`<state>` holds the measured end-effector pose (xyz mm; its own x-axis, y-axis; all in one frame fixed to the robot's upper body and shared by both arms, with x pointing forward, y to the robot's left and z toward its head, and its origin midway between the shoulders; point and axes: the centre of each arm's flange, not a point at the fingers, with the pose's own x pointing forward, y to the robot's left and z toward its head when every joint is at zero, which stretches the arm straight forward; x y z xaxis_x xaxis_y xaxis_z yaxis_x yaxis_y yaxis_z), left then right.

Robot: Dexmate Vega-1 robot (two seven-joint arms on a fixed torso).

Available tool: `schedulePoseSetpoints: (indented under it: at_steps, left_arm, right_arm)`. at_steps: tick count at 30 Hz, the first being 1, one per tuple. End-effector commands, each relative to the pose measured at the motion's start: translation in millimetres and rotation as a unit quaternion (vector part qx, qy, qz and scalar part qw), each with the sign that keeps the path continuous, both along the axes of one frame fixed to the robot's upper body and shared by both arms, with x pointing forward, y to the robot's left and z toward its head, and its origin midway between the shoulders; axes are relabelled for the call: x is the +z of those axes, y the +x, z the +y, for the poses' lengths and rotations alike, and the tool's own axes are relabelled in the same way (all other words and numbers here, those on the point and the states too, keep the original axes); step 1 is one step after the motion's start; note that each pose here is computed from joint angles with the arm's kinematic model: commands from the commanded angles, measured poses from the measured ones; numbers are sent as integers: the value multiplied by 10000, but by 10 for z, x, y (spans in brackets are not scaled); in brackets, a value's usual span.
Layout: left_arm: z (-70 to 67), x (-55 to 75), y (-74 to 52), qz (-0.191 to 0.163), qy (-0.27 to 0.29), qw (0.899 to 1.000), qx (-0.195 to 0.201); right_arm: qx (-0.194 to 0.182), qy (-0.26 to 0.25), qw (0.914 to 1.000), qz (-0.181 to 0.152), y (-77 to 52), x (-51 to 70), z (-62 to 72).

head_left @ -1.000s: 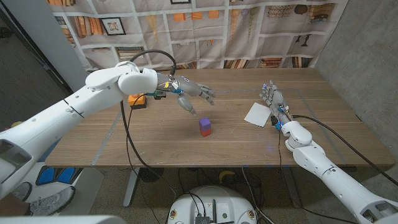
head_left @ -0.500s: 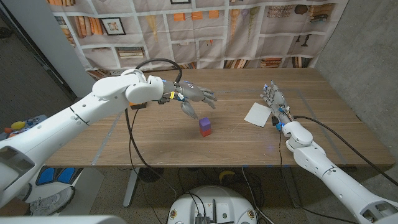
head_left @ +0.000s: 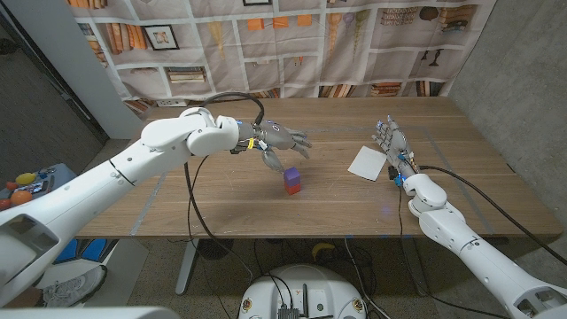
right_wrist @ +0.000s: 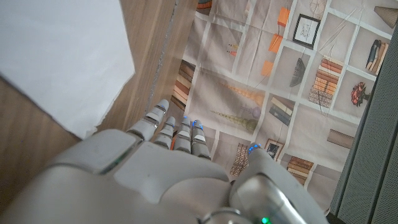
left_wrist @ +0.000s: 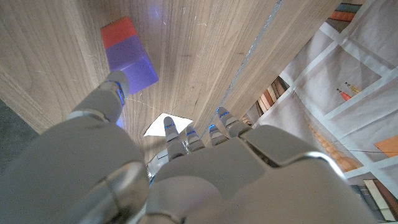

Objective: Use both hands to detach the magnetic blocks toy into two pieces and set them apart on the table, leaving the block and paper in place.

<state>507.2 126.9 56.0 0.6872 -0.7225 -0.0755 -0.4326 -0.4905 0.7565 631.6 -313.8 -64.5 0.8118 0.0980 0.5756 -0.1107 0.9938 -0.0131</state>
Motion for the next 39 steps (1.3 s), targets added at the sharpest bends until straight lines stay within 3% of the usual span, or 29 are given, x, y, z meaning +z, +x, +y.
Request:
schedulePoseSetpoints:
  at_steps: [1, 19, 39]
  left_arm:
    - [-49, -124, 106, 75, 83, 9999, 36]
    - [-68, -234, 179, 67, 307, 9994, 138]
    - [-85, -338, 237, -52, 181, 9998, 55]
  right_arm:
    - [-46, 55, 10000, 7, 17, -10, -37]
    - [-91, 118, 9999, 6, 55, -14, -91]
    - [-105, 151, 9998, -7, 95, 3, -140]
